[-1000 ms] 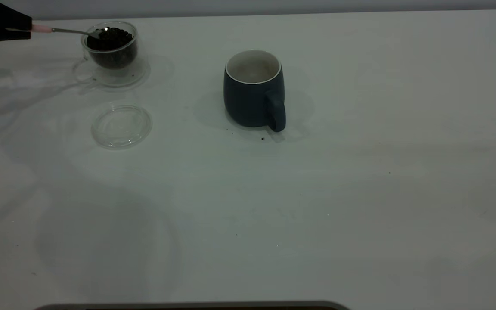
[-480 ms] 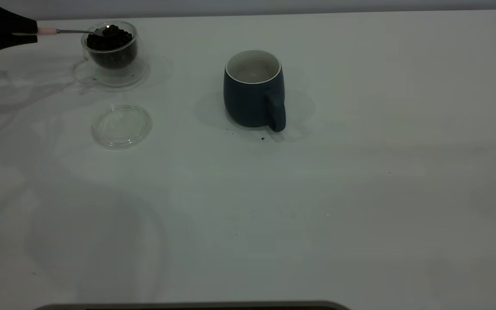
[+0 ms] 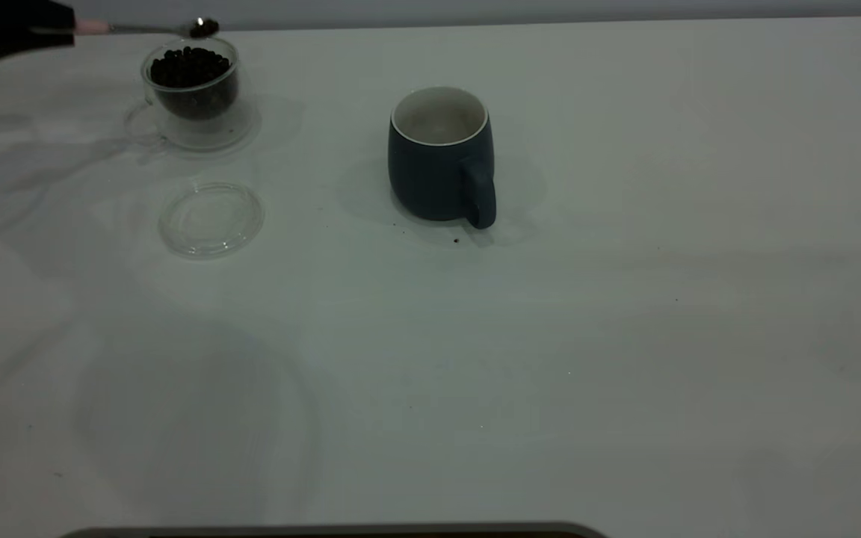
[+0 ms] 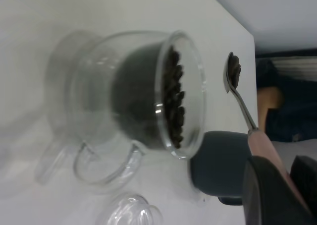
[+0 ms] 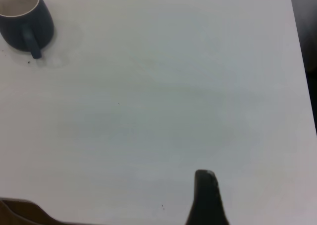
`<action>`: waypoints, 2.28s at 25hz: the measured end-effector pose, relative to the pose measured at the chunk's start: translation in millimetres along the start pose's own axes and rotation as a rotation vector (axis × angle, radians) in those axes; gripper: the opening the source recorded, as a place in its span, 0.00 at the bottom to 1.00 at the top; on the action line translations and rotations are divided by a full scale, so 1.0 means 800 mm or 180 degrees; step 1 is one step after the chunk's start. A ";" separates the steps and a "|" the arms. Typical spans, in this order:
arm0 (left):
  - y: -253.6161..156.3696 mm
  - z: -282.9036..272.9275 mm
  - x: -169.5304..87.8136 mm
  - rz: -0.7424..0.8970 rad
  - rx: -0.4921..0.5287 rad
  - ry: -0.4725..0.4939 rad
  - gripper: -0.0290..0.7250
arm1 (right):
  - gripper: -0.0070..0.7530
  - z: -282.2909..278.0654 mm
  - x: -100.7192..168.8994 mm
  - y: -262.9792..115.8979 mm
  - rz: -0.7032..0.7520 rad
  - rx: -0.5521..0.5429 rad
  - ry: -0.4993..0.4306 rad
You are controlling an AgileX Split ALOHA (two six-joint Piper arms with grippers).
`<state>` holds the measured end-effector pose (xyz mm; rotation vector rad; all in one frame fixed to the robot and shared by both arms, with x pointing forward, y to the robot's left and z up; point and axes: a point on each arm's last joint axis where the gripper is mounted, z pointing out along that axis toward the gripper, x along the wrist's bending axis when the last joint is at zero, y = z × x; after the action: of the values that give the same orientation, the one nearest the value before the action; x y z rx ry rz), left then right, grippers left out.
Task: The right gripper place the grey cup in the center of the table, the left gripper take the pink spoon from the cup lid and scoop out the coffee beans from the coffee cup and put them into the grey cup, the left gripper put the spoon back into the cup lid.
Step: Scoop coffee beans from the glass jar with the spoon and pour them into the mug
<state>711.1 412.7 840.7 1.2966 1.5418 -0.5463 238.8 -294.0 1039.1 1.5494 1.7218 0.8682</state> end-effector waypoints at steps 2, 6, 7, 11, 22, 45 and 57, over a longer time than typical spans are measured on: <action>0.000 -0.003 -0.009 0.0019 0.0009 0.0005 0.20 | 0.78 0.000 0.000 0.000 0.0000 0.0000 0.0000; -0.011 0.001 -0.019 0.0019 0.0073 -0.0010 0.20 | 0.78 0.000 0.000 0.000 0.0000 0.0000 0.0000; -0.014 0.002 -0.021 0.0026 0.0090 -0.0017 0.20 | 0.78 0.000 0.000 0.000 0.0000 0.0000 0.0000; -0.026 0.017 -0.032 0.0052 0.0202 -0.0046 0.20 | 0.78 0.000 0.000 0.000 0.0003 0.0000 0.0000; -0.049 0.090 -0.085 0.0318 0.0632 -0.0185 0.20 | 0.78 0.000 0.000 0.000 0.0000 0.0000 0.0000; -0.090 0.170 -0.129 0.0718 0.1202 -0.0291 0.20 | 0.78 0.000 0.000 0.000 0.0003 0.0000 0.0000; -0.093 0.187 -0.127 0.1087 0.1146 -0.0055 0.20 | 0.78 0.000 0.000 0.000 -0.0001 0.0000 0.0000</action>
<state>694.3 218.5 853.6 1.7820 1.2032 -0.6285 238.8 -294.0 1039.1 1.5490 1.7221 0.8681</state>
